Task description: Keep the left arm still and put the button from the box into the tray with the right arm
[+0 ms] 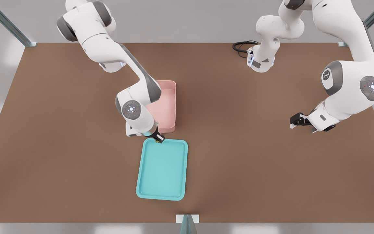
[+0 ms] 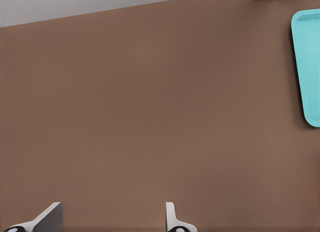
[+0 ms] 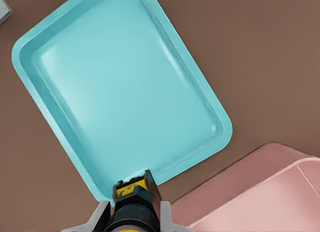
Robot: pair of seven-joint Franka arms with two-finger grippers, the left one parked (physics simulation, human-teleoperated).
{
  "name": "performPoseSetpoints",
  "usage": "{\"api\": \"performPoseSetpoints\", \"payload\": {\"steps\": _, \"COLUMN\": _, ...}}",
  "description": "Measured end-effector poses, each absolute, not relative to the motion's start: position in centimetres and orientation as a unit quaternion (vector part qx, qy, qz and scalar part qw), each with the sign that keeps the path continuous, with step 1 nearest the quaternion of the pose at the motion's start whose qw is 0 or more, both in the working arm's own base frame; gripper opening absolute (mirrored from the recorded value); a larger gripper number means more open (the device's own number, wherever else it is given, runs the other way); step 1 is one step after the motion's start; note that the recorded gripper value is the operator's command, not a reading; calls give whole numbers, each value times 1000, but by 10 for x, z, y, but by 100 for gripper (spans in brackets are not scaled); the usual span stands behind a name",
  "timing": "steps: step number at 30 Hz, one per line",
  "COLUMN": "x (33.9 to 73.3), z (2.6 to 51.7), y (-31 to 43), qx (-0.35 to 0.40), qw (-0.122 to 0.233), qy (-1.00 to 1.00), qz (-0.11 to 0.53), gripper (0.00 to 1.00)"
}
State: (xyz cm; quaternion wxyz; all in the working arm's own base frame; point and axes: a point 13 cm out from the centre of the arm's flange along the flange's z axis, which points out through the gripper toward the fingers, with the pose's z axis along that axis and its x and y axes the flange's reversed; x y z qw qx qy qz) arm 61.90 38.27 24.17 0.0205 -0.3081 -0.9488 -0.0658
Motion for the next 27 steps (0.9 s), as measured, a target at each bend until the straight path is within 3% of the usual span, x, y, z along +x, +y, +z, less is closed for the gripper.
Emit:
{"api": "performPoseSetpoints", "payload": {"steps": 10, "x": 672, "z": 141, "y": 383, "qx": -327, "qw": 34, "qy": -944, "qz": -19, "gripper": 44}}
{"api": "performPoseSetpoints", "payload": {"steps": 12, "x": 673, "z": 138, "y": 381, "qx": -329, "qw": 33, "qy": -943, "qz": -16, "gripper": 100}}
{"api": "performPoseSetpoints", "payload": {"steps": 15, "x": 676, "z": 140, "y": 378, "qx": -334, "qw": 30, "qy": -942, "qz": -15, "gripper": 100}}
{"api": "performPoseSetpoints", "payload": {"steps": 16, "x": 678, "z": 145, "y": 376, "qx": -336, "qw": 27, "qy": -941, "qz": -16, "gripper": 100}}
{"api": "performPoseSetpoints", "payload": {"steps": 19, "x": 700, "z": 224, "y": 343, "qx": -357, "qw": 1, "qy": -933, "qz": -32, "gripper": 100}}
{"api": "performPoseSetpoints", "payload": {"steps": 21, "x": 717, "z": 289, "y": 267, "qx": -390, "qw": -9, "qy": -920, "qz": -41, "gripper": 100}}
{"api": "performPoseSetpoints", "payload": {"steps": 22, "x": 710, "z": 306, "y": 205, "qx": -406, "qw": -1, "qy": -913, "qz": -29, "gripper": 100}}
{"api": "performPoseSetpoints", "payload": {"steps": 24, "x": 657, "z": 331, "y": 80, "qx": -431, "qw": 19, "qy": -902, "qz": 7, "gripper": 100}}
{"api": "performPoseSetpoints", "payload": {"steps": 27, "x": 585, "z": 332, "y": 2, "qx": -420, "qw": 49, "qy": -906, "qz": 23, "gripper": 100}}
